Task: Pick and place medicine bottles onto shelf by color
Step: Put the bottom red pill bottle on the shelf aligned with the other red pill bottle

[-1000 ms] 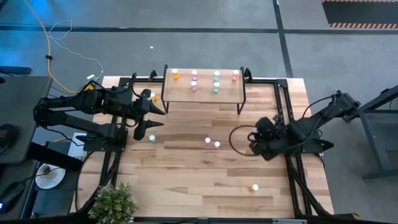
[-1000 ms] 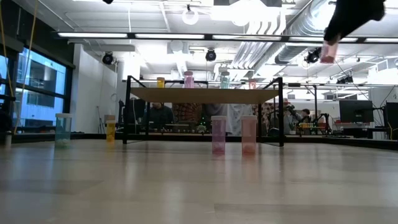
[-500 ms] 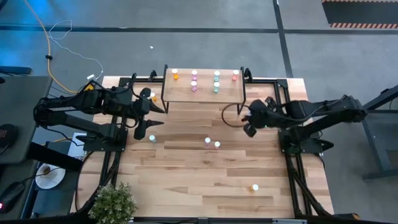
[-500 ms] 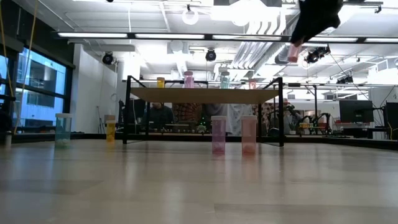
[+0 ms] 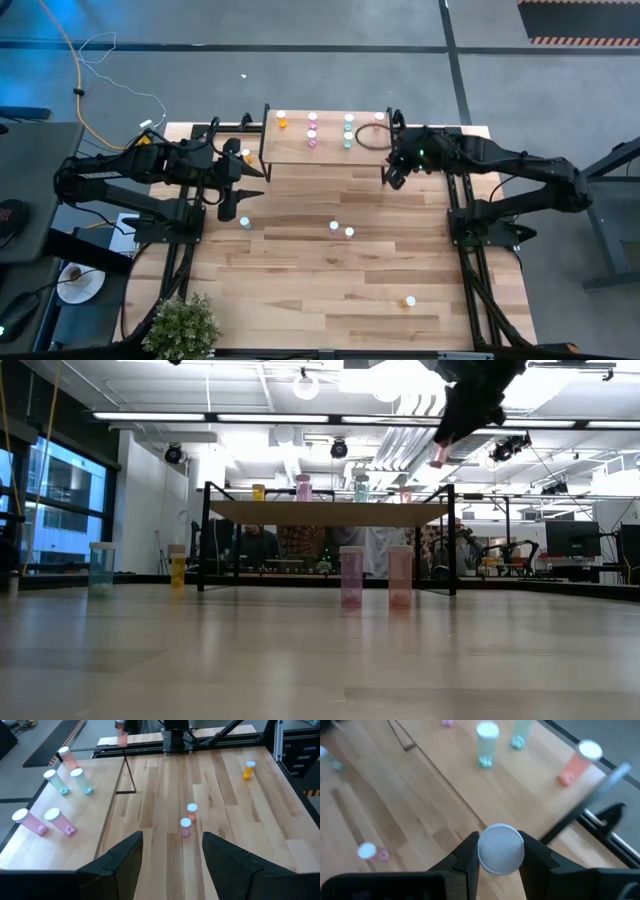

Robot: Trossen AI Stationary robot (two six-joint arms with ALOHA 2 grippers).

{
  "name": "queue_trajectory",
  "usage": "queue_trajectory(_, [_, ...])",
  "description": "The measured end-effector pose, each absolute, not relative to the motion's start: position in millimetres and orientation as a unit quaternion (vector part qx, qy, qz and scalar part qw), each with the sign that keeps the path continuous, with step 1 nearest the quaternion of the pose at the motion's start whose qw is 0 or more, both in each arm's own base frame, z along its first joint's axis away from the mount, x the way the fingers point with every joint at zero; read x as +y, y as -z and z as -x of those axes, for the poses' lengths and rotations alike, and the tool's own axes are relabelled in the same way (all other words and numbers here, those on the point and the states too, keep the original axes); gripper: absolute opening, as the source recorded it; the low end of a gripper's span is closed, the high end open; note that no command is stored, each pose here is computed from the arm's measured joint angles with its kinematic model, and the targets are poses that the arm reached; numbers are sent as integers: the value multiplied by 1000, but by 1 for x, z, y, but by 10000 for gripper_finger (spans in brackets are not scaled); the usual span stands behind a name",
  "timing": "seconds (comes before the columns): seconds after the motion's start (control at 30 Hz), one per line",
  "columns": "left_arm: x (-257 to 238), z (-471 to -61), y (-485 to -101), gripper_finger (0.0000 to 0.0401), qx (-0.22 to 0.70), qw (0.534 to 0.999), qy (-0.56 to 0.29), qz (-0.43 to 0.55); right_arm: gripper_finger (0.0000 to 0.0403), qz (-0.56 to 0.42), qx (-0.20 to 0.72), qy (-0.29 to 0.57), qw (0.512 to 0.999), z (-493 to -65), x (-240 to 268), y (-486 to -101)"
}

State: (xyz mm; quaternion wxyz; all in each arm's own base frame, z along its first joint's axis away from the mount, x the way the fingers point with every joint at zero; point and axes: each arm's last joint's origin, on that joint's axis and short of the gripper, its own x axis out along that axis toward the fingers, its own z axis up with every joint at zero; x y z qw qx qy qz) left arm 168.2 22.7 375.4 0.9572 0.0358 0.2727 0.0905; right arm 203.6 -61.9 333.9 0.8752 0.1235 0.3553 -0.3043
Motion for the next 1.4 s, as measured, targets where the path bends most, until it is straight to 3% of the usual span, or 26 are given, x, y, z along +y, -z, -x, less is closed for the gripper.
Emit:
queue_trajectory(0.5, [23, -168, -375, 195, 270, 958, -96, -9, 94, -114, 296, 303, 899, -199, -121, -354])
queue_trajectory(0.77, [23, -168, -375, 195, 270, 958, -97, -10, 94, -134, 373, 302, 867, -218, -146, -364])
queue_trajectory(1.4, [23, -168, -375, 195, 270, 958, -98, -10, 94, -163, 478, 284, 815, -248, -164, -324])
